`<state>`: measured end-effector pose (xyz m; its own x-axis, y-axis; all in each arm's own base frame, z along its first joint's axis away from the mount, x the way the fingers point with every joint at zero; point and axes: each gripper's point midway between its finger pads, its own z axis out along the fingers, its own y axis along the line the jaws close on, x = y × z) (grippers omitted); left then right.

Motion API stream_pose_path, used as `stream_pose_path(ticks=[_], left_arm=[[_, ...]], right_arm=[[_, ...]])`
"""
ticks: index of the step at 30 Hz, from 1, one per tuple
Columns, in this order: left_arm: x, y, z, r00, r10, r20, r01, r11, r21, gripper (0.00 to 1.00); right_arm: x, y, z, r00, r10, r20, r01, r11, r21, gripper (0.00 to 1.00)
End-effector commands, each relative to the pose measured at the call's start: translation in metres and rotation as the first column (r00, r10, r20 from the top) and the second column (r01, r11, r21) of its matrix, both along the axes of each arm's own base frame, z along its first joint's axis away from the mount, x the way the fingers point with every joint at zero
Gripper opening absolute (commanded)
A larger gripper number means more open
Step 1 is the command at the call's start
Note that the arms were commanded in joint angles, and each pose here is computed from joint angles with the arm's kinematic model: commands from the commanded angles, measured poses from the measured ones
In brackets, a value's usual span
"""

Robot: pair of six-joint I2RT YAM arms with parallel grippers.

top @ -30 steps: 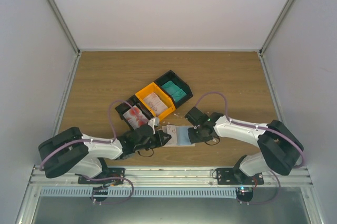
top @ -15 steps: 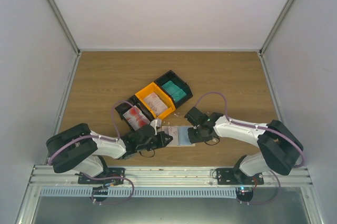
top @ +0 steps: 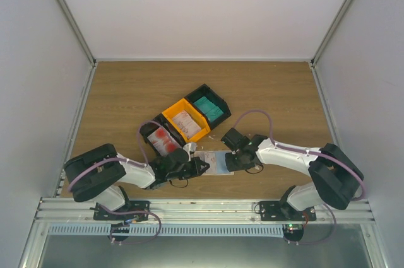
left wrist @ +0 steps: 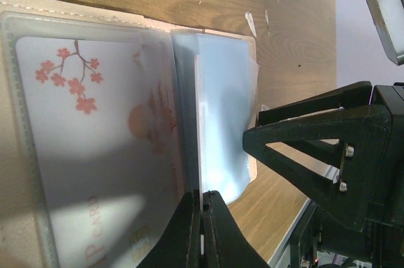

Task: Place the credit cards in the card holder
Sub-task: Insert the credit card into the card holder.

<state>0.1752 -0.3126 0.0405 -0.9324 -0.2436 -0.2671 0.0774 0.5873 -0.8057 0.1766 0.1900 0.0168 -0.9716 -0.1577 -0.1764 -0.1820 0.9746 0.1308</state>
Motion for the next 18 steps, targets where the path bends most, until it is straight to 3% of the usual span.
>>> stream_pose_path(ticks=[1, 18], left_arm=[[0.002, -0.012, 0.010, 1.000, -0.012, 0.016, 0.013, 0.999, -0.053, 0.00], [0.013, 0.006, 0.001, 0.995, 0.093, 0.022, -0.093, 0.996, 0.005, 0.00]], right_arm=[[-0.011, -0.012, -0.012, 0.999, -0.011, -0.035, 0.008, 0.998, -0.063, 0.38], [-0.013, -0.011, -0.013, 0.999, -0.007, -0.038, 0.005, 0.998, -0.061, 0.38]])
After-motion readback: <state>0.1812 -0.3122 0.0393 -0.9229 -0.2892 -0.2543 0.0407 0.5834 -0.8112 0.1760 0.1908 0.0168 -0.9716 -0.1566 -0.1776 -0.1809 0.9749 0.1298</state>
